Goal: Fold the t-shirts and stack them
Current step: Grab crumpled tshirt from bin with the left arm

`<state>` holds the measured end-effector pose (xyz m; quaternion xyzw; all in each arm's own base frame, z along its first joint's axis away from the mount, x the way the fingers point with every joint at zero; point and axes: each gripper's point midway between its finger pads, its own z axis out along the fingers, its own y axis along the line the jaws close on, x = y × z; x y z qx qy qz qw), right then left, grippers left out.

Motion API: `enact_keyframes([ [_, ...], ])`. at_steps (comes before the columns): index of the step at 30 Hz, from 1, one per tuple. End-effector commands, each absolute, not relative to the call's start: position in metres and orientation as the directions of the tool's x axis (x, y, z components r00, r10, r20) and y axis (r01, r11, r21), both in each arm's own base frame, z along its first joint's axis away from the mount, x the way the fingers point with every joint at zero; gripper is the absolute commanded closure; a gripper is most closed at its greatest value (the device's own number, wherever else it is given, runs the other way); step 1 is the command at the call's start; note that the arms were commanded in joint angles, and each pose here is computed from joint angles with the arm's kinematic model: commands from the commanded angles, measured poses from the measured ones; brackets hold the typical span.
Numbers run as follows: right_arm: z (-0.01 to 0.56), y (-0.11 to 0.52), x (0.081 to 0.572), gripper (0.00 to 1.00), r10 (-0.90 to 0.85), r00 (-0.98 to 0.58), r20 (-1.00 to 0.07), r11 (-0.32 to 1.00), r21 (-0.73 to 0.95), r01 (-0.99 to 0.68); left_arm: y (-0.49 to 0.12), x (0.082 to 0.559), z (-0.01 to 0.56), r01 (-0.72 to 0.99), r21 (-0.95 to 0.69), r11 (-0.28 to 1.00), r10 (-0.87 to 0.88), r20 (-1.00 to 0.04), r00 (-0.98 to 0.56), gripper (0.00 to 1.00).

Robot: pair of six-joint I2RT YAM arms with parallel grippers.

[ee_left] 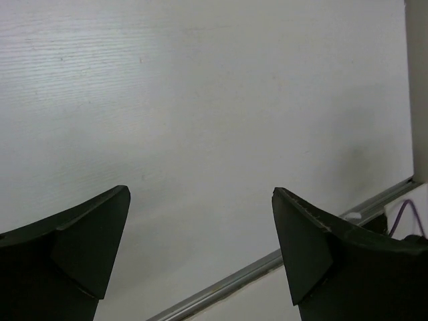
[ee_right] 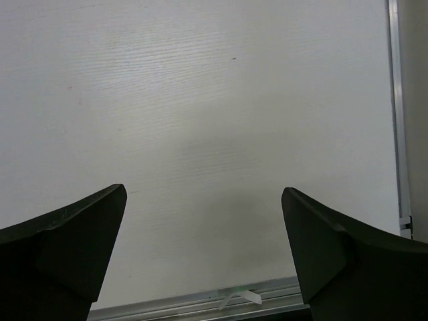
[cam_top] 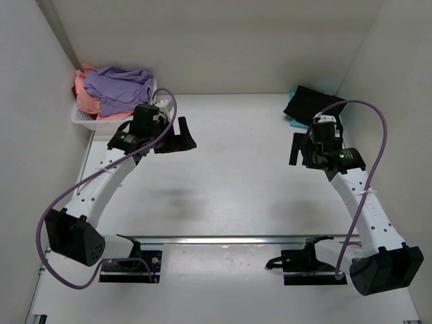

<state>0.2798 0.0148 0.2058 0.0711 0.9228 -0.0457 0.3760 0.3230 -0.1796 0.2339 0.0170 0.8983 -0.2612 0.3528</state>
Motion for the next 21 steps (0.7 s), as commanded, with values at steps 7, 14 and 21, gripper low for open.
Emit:
enact_keyframes([
  [7,0.210,0.029,0.290,0.01,0.114,-0.709,-0.696,0.989,0.013,0.146,-0.238,0.284,0.310,0.641,-0.438,0.630,-0.046,-0.845,-0.533,0.01],
  [14,0.213,0.026,0.300,0.01,0.128,-0.718,-0.684,0.988,0.026,0.152,-0.124,0.332,0.322,0.325,-0.349,0.879,-0.297,-0.934,-0.199,0.01],
  [21,0.209,0.045,0.298,0.01,0.151,-0.748,-0.647,0.988,0.069,0.140,-0.069,0.489,0.378,0.024,-0.212,0.977,-0.213,-0.975,0.060,0.01],
])
